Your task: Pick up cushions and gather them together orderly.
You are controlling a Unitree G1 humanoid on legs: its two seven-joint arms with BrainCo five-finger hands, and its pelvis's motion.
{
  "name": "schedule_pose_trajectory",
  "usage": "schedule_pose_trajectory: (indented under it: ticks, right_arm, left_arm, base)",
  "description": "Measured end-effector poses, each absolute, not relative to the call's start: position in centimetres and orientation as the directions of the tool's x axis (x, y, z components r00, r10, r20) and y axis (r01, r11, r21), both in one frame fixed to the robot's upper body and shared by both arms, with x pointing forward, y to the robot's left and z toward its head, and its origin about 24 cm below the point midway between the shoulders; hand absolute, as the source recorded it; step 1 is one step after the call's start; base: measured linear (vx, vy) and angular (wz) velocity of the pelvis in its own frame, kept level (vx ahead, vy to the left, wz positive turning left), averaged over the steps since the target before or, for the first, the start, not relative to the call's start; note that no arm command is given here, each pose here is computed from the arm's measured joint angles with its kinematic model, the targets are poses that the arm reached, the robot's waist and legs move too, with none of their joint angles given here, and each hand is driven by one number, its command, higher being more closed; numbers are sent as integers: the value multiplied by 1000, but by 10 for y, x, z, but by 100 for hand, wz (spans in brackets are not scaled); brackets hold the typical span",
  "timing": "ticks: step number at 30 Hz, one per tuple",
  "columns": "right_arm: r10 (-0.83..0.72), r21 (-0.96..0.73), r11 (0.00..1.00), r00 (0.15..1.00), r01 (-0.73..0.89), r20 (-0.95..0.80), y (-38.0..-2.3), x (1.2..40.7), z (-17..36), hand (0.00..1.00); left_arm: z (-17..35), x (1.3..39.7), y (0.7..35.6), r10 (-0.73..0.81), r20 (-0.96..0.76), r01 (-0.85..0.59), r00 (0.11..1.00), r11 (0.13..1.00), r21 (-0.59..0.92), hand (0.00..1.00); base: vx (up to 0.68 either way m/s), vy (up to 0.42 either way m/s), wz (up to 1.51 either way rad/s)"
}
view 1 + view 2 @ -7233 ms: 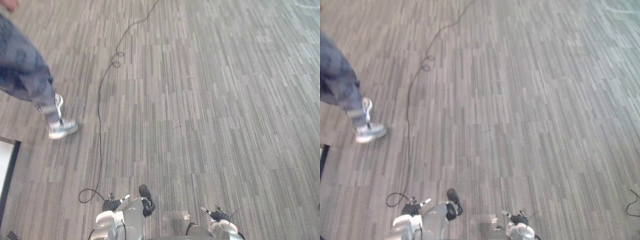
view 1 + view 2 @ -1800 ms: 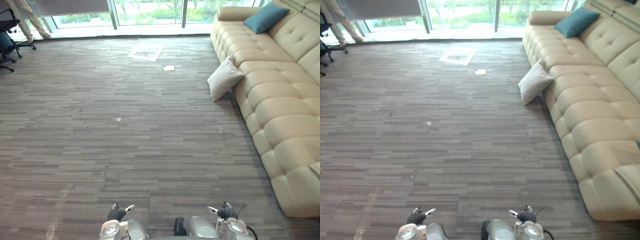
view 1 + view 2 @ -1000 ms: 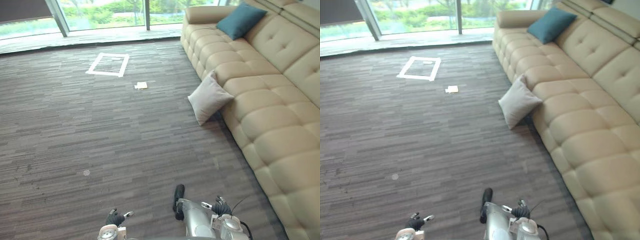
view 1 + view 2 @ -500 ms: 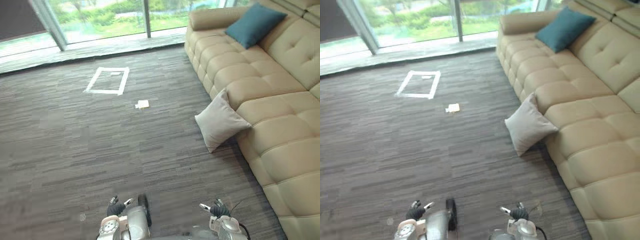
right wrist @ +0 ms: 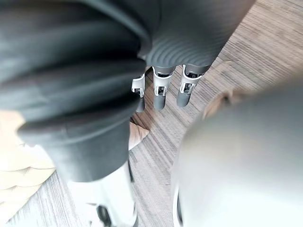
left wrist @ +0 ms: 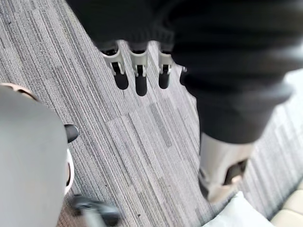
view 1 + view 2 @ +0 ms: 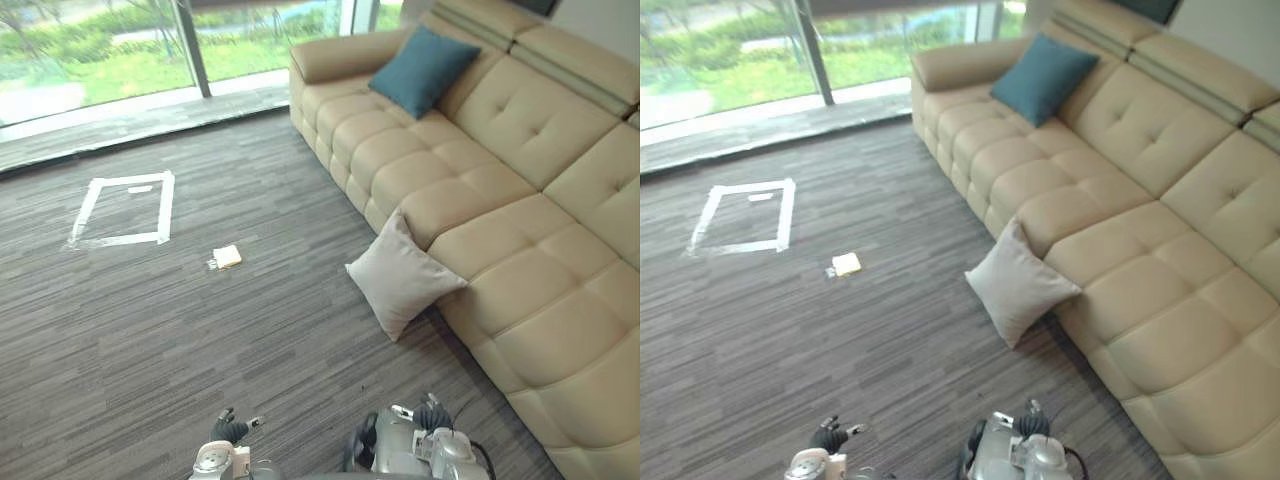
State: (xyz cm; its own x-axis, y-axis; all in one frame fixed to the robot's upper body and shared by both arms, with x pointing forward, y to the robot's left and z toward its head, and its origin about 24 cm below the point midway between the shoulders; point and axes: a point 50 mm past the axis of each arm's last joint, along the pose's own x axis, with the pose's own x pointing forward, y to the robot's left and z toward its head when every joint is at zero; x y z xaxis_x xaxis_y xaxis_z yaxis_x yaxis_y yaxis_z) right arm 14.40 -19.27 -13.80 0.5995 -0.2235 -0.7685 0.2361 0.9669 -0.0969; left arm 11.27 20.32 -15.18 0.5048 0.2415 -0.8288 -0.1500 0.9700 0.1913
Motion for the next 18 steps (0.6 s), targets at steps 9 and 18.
schedule_pose_trajectory:
  ticks: [9, 18]
  right_arm:
    - [-282, -132, 948, 570, 290, -772, -213, 132, -137, 0]
    - [-309, -143, 932, 524, 332, -794, -214, 124, -142, 0]
  left_arm:
    - [-148, 131, 177, 169, -809, -120, 563, 985, 122, 0]
    - [-143, 139, 174, 181, -782, -186, 596, 979, 84, 0]
  base:
    - [406, -160, -13]
    - [313, 62, -89]
